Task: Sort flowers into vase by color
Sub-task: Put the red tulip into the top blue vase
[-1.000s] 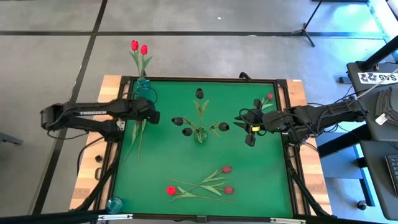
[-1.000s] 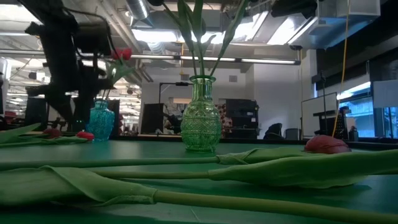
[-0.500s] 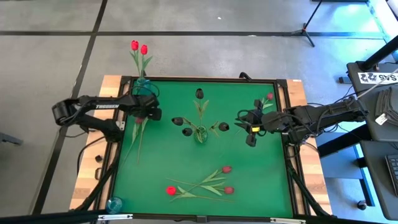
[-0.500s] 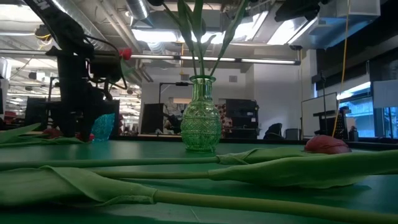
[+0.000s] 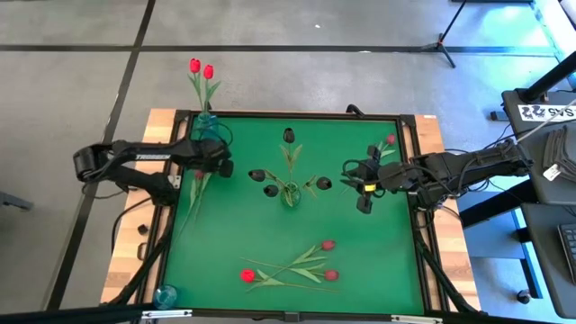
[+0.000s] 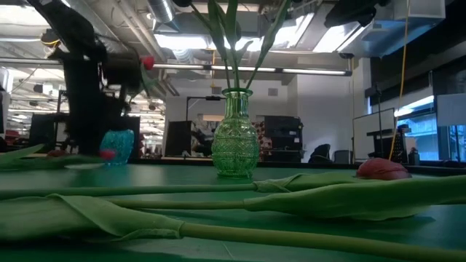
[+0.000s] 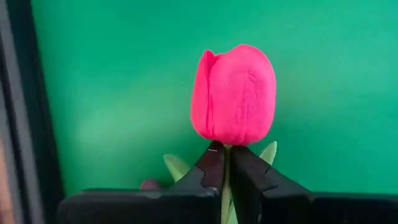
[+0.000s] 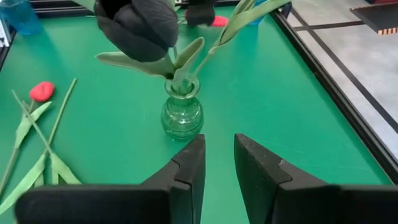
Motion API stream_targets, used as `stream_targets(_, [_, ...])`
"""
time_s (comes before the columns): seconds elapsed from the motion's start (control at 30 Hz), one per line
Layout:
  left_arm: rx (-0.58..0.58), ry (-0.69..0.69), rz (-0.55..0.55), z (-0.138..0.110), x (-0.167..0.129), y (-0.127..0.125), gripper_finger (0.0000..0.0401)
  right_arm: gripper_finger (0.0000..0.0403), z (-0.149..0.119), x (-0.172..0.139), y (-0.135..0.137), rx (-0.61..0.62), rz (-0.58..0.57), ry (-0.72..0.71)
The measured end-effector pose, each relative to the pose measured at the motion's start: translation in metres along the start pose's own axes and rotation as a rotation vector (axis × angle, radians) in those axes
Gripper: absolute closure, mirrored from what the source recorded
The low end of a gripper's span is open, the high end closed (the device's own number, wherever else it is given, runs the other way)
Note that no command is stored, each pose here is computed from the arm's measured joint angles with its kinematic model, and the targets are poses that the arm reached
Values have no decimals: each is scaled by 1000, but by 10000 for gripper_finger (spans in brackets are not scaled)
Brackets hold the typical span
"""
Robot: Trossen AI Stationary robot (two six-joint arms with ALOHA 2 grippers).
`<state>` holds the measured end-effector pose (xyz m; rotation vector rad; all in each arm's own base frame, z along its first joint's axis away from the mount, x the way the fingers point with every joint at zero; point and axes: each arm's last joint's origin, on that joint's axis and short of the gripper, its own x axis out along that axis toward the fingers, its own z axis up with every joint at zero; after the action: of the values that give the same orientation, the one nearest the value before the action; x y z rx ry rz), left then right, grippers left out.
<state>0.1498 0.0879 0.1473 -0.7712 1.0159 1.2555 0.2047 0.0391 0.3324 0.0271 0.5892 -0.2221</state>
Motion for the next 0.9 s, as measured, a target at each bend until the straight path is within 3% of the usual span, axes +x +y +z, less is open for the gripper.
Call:
stream_targets(0.13, [-27, -247, -145, 14, -46, -8, 395, 318, 0, 0, 0, 0, 1, 0])
stream_targets(0.3, [-135, -774, -277, 31, -120, 3, 397, 318, 0, 0, 0, 0, 0, 0])
stream_targets(0.4, [-244, -1037, -213, 33, -148, 19, 397, 318, -1, 0, 0, -3, -1, 6])
stream_targets(0.5, [-312, -1199, -142, 38, -163, 32, 397, 318, -1, 0, 0, -14, -2, 7])
stream_targets(0.9, [-287, -1573, 70, 84, -173, 58, 396, 318, 1, 0, -1, -11, -27, -11])
